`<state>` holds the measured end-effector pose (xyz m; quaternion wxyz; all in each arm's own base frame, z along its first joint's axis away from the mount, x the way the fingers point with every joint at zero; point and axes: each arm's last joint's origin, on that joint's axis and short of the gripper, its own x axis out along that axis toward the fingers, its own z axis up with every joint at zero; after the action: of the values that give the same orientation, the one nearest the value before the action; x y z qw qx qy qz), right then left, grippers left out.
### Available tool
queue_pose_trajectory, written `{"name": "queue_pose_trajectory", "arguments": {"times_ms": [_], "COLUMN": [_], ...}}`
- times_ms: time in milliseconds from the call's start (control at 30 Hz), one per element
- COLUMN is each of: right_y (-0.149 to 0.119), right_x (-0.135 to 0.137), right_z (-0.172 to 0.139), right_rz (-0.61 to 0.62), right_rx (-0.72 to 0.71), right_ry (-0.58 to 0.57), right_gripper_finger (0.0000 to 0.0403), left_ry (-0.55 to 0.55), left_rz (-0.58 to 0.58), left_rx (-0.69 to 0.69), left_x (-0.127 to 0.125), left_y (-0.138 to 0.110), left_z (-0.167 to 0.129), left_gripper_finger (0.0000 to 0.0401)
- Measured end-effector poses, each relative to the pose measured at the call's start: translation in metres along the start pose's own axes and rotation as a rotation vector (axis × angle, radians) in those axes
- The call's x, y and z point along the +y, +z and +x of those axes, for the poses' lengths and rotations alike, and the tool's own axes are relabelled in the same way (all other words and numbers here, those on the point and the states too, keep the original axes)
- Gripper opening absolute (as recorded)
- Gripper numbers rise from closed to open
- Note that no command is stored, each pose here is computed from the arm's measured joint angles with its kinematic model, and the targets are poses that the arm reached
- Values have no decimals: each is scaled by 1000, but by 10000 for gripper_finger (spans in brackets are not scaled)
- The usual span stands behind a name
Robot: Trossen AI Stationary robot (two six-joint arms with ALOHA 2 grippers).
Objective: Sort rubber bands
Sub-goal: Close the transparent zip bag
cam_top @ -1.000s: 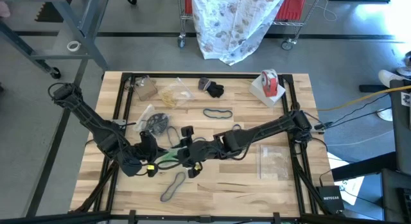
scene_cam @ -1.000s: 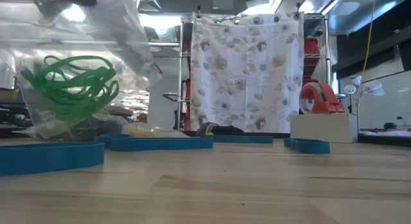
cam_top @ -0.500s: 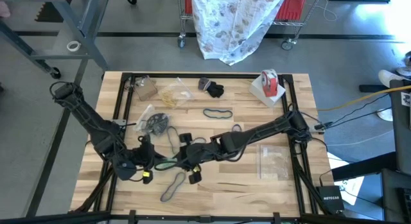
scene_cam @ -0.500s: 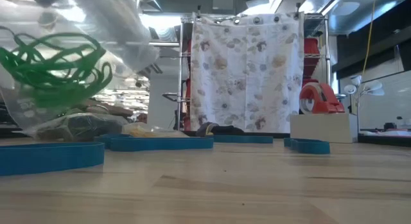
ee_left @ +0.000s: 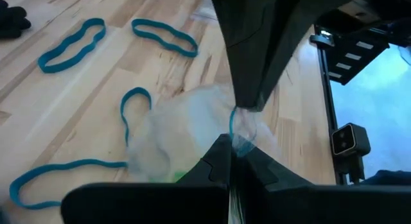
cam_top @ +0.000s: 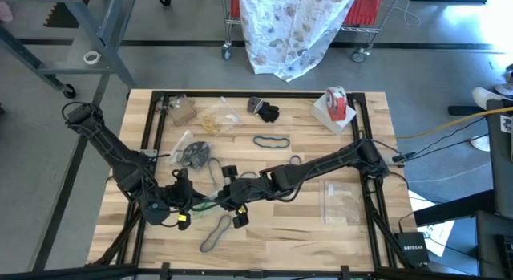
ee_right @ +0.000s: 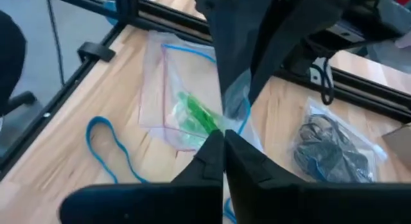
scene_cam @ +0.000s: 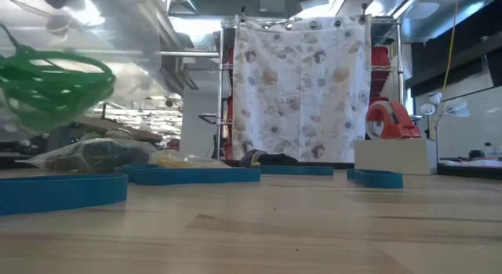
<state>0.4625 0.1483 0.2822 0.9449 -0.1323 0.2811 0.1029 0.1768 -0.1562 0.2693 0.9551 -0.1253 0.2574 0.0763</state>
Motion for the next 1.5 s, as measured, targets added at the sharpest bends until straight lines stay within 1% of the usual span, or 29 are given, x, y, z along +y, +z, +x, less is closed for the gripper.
{"name": "queue_pose_trajectory", "arguments": {"times_ms": [167,333,467,567,667,800,900,967,1033,1100,1200,1300,1400,1500], "right_y": [4,19,23,26,31,25,16,13,11,16,24,23,16,15], "right_x": [-1,-5,-6,-8,-11,-10,-7,-4,-2,-2,-4,-3,-4,-4], "right_z": [-1,-10,-15,-24,-35,-44,-38,-28,-21,-17,-17,-11,-4,-1], "right_rz": [18,87,136,130,122,120,130,130,118,114,104,103,103,106], "right_rx": [-36,-82,-60,1,54,183,224,199,160,81,6,-15,27,21], "right_ry": [-38,-46,-52,-56,-77,-25,28,35,45,42,35,31,23,21], "right_gripper_finger": [3,1,7,33,75,131,156,162,164,164,165,163,144,104], "left_ry": [0,1,0,-20,-33,-39,-39,-41,-47,-58,-80,-84,-86,-84], "left_rz": [12,58,59,60,60,63,62,59,60,65,62,71,70,70], "left_rx": [1,1,4,25,38,40,41,39,39,38,34,30,28,28], "left_x": [0,0,0,0,-1,-1,-1,-1,-2,-2,-4,-5,-5,-5], "left_y": [0,0,0,-1,-1,-1,-1,-1,-1,0,1,1,2,2], "left_z": [0,0,0,0,0,0,0,0,0,0,0,0,0,0], "left_gripper_finger": [0,0,0,0,0,0,0,0,0,0,0,0,0,0]}}
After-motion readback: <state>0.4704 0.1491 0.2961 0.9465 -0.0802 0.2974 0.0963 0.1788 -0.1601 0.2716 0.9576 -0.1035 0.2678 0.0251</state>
